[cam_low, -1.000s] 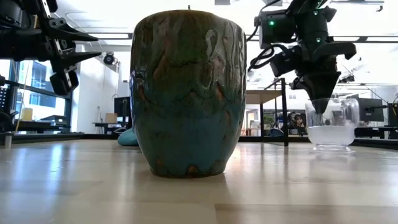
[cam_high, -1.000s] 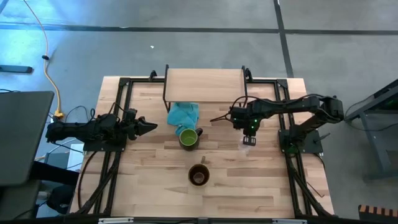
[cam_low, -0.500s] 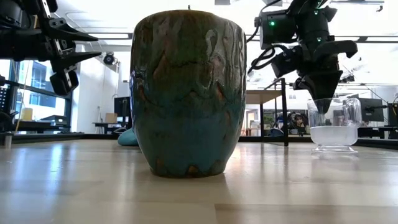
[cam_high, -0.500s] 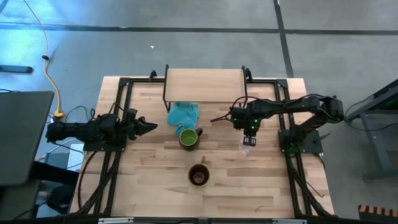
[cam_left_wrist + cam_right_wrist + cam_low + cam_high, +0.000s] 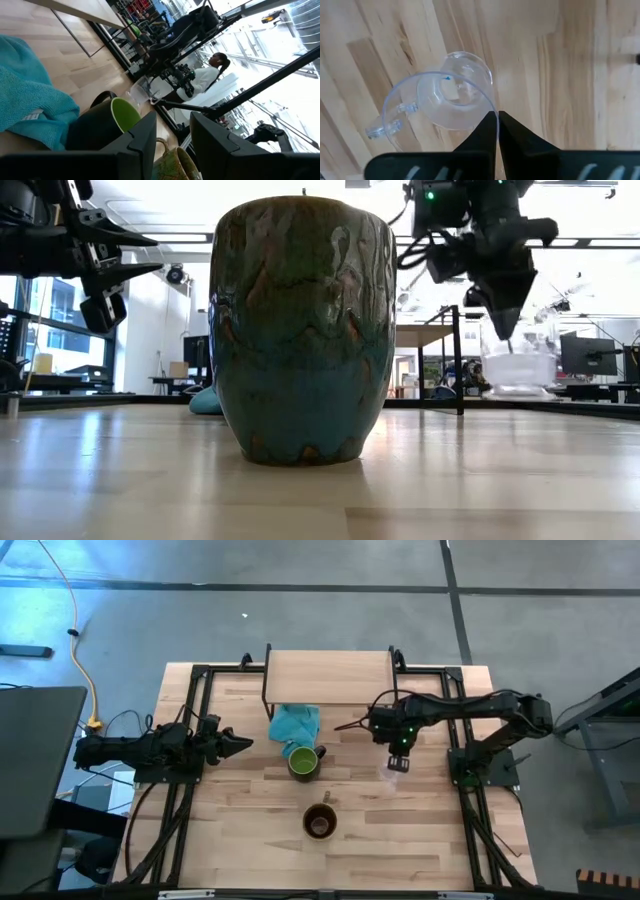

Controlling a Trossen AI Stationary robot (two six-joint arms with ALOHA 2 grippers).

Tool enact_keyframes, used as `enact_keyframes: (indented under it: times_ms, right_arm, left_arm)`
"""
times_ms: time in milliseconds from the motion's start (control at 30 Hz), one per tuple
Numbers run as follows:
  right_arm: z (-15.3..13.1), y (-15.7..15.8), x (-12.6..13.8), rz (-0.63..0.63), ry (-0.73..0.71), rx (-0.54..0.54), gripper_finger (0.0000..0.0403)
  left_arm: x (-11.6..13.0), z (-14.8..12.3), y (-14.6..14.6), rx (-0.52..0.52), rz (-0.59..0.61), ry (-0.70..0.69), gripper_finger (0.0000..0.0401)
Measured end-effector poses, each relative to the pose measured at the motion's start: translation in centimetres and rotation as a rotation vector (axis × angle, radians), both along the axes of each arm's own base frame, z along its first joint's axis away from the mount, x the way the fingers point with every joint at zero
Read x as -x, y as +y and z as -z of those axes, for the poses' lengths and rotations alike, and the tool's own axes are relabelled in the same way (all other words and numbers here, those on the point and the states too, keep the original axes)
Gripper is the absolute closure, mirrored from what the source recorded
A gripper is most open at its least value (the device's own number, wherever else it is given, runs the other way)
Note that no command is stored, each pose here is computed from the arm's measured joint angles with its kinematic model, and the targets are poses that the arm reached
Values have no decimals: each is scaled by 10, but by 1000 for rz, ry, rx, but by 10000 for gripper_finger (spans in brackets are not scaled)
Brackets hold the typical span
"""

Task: Stack small to large cups/mugs on shelf
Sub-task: Put the transparent mug on the shelf

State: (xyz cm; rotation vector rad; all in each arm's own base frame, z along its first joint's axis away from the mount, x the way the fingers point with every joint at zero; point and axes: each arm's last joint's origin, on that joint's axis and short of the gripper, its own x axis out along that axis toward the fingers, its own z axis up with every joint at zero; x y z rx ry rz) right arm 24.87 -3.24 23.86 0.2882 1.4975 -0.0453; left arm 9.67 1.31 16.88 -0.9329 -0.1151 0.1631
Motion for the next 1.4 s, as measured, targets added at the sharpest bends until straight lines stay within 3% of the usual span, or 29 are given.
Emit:
enact_keyframes:
  times_ms: [500,833,1400]
  right_arm:
    - [-57,-1,-4,3,-34,32,403]
    - [-103,-3,3,3,-48,111,403]
    - [-145,-23,4,53,-156,169,403]
  left_arm:
    - [0,0,0,-15,0,3,295]
    - [0,0,0,-14,0,3,295]
    - [0,0,0,-14,0,3,295]
